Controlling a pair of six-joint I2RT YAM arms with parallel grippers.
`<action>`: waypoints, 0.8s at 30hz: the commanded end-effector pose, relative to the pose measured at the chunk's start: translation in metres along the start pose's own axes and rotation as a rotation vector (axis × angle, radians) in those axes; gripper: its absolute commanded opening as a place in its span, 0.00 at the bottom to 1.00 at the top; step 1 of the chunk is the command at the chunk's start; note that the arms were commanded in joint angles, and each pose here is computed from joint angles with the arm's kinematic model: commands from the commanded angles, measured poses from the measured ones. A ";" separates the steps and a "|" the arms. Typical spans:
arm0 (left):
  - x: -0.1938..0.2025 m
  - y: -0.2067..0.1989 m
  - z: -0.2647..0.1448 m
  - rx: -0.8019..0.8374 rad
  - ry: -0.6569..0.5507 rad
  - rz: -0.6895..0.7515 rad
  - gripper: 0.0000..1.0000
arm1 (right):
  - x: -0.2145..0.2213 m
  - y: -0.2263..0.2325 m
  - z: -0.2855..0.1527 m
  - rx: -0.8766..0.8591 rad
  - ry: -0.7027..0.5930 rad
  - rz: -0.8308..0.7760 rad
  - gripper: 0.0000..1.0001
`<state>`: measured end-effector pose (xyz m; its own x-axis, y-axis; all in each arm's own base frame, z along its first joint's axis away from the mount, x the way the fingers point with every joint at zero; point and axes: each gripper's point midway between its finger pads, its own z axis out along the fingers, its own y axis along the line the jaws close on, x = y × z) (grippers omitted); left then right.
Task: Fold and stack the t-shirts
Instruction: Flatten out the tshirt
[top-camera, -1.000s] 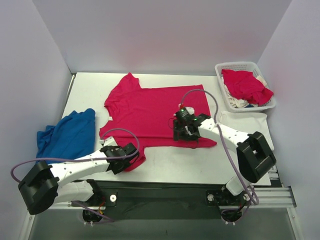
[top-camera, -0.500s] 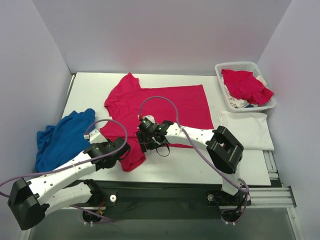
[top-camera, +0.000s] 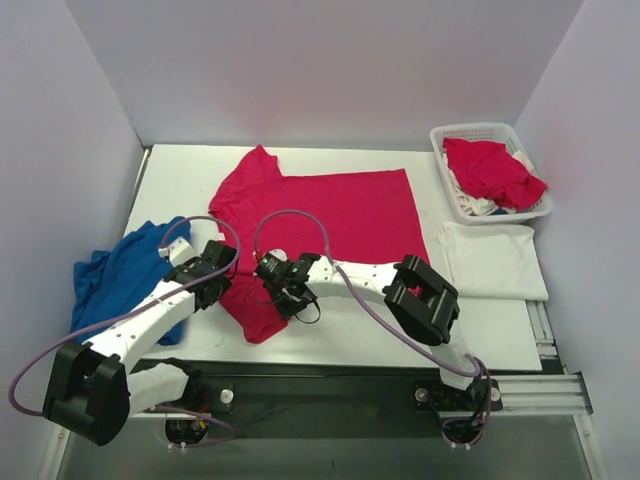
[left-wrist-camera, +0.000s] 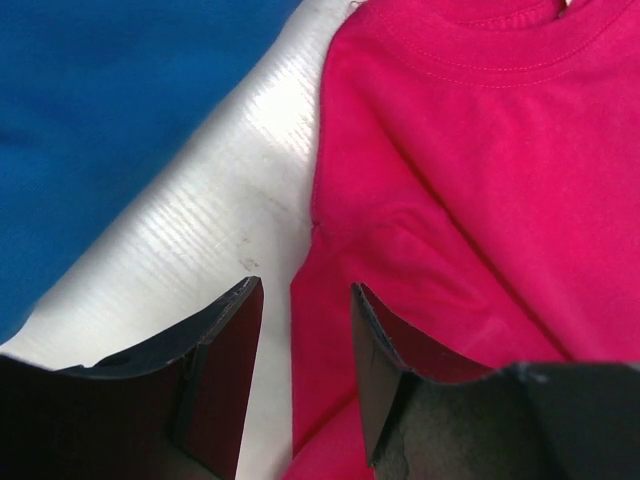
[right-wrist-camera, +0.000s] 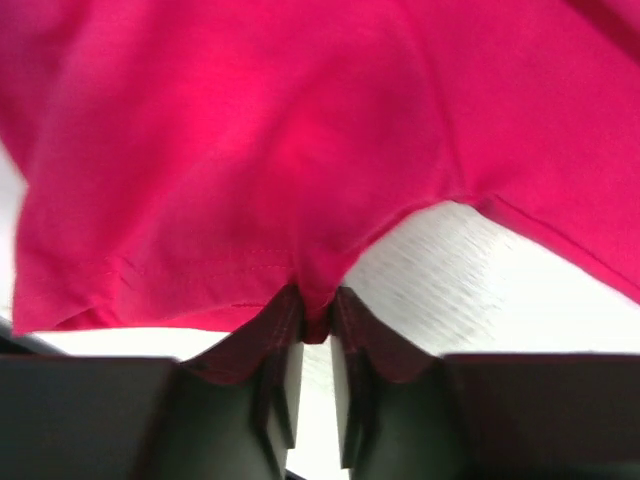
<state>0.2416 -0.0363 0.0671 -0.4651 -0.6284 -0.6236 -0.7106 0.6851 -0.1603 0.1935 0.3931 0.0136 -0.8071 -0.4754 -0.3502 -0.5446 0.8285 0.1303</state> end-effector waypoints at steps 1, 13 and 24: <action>-0.011 -0.029 0.001 0.100 -0.006 -0.001 0.51 | 0.015 -0.027 -0.012 0.108 0.044 -0.001 0.12; 0.021 -0.038 0.033 0.060 0.100 0.115 0.51 | 0.027 -0.051 -0.031 0.179 0.016 0.006 0.00; 0.034 -0.031 0.046 -0.002 0.141 0.135 0.50 | 0.043 -0.056 -0.045 0.155 0.037 -0.040 0.00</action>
<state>0.2742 -0.0580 0.0197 -0.6225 -0.5551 -0.5516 -0.6368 0.7691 -0.0553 0.1835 0.3331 0.0159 -0.8089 -0.4882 -0.3276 -0.5201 0.8540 0.0117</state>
